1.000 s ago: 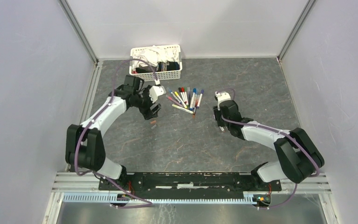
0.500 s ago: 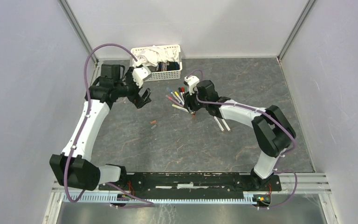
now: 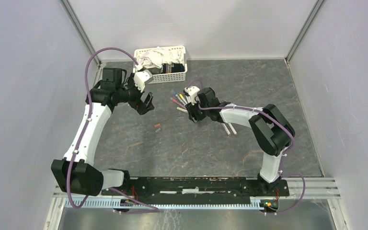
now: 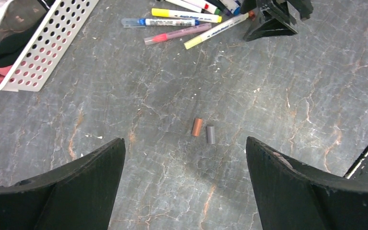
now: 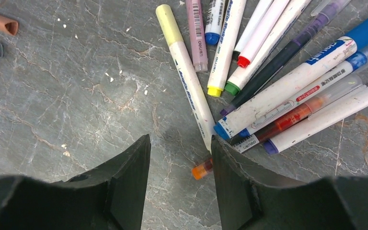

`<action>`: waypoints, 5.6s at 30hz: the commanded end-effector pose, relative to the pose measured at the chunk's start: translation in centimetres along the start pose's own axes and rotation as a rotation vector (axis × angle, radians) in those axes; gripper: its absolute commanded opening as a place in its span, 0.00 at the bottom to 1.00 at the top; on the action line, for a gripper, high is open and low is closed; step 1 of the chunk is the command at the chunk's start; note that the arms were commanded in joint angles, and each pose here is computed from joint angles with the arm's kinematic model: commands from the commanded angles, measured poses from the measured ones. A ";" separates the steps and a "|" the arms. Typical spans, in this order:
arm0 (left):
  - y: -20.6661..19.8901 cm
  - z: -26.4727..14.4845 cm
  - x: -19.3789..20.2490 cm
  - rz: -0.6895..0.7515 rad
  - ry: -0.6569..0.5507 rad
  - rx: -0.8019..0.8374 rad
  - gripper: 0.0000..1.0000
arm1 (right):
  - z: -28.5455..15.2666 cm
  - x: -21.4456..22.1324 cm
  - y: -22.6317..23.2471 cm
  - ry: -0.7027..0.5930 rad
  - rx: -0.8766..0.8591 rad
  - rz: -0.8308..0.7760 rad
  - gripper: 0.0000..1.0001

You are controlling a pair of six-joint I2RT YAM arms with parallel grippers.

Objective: Open the pen caps
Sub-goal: Place the pen at the center of the board, then pick up the pen from the center of the board, then open the pen cap from the pen, then place the pen cap at the center of the board.

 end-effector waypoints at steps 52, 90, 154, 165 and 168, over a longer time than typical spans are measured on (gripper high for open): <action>-5.3 3.4 8.4 0.239 0.102 0.600 0.92 | -8.4 -6.0 11.5 -0.352 -0.703 -0.146 0.00; -9.4 3.5 7.4 0.324 0.109 0.683 0.02 | -7.0 -10.2 15.1 -0.421 -0.880 -0.104 0.33; 3.7 13.3 9.9 0.180 0.166 0.012 0.02 | -13.3 6.9 -6.4 -0.064 0.481 0.276 0.00; 3.0 15.5 13.0 0.145 0.279 0.060 0.26 | -12.5 12.5 -7.7 0.060 0.604 0.368 0.07; 3.0 15.6 13.3 0.140 0.290 0.055 0.30 | -12.1 13.3 -7.8 0.078 0.605 0.376 0.08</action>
Point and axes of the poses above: each gripper's point midway between its finger pads, its own z axis out along the fingers, its own y axis along the line the jaws close on, x = y × z, the point moved 5 cm from there along -z, back along the fingers, and after that the axes turned 15 degrees about -z, right-handed, at the moved point
